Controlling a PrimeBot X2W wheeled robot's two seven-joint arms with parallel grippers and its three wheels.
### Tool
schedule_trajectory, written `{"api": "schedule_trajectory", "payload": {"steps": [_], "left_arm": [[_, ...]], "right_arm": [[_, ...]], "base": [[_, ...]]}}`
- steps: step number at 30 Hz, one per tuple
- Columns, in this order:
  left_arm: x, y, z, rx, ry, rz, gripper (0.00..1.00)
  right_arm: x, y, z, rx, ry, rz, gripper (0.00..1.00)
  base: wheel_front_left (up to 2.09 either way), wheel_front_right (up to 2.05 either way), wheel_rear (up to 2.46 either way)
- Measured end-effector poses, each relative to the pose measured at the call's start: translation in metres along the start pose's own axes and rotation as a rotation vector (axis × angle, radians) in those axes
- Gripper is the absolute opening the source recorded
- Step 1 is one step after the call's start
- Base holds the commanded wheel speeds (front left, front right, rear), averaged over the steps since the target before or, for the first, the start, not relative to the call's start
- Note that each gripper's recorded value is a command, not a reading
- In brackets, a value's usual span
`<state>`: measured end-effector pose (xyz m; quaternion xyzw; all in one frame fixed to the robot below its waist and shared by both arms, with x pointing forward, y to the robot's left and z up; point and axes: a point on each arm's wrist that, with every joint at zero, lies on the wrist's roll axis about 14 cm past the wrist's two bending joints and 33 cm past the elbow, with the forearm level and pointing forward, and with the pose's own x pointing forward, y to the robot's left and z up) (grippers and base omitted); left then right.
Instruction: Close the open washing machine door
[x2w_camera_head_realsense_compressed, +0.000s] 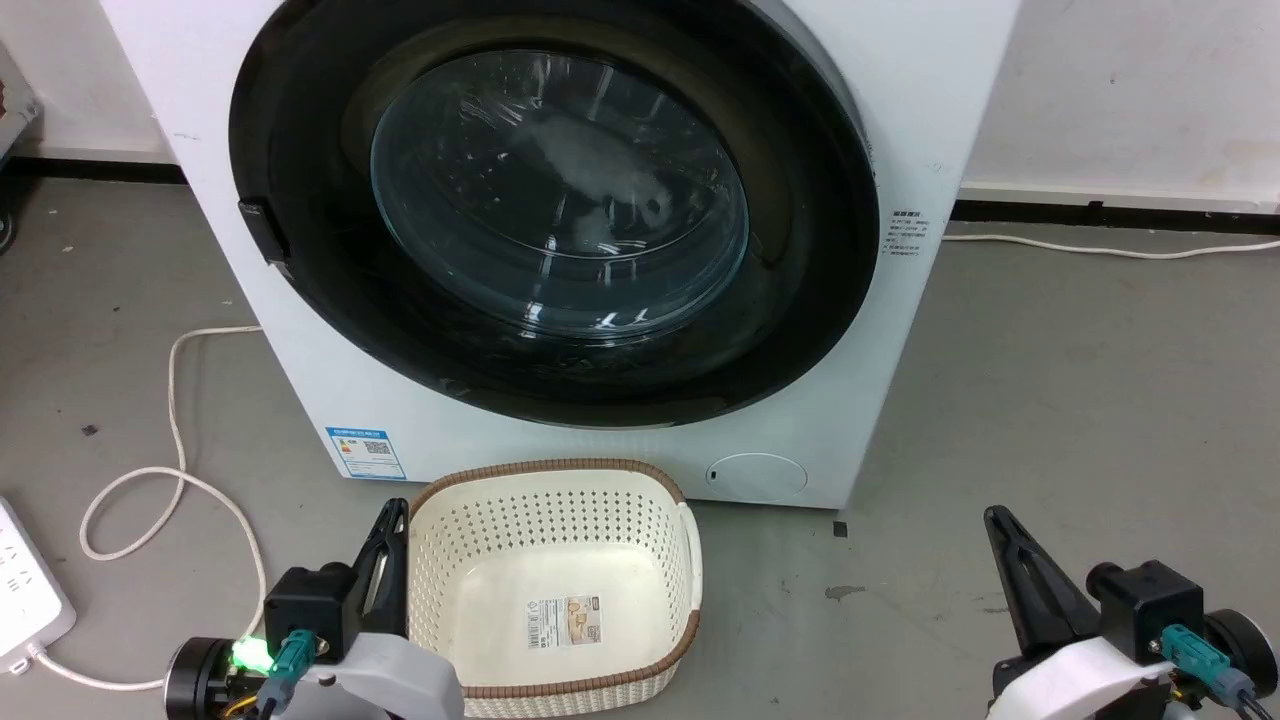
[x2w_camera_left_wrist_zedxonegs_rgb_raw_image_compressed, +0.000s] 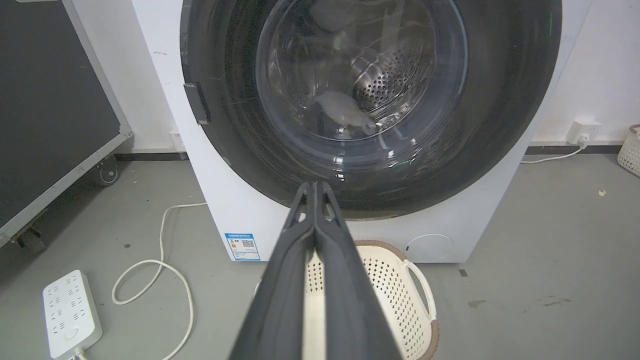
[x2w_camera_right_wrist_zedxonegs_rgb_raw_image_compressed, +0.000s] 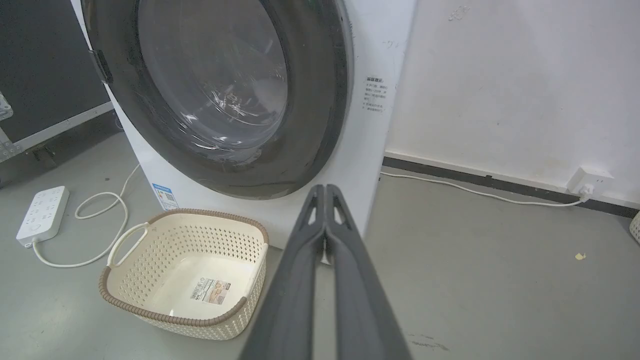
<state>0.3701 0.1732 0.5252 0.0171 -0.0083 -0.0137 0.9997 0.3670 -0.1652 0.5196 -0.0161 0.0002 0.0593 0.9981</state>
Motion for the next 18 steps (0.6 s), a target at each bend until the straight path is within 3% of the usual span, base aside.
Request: {"api": "schedule_trajectory", "payload": {"steps": [18], "left_arm": [[0.0014,0.0035,-0.0006,0.014,0.026,0.021,0.0]], "right_arm": [[0.0016,0.0036,0.001,-0.012,0.023,0.011,0.0]], "base": [[0.0,0.0,0.0]]}}
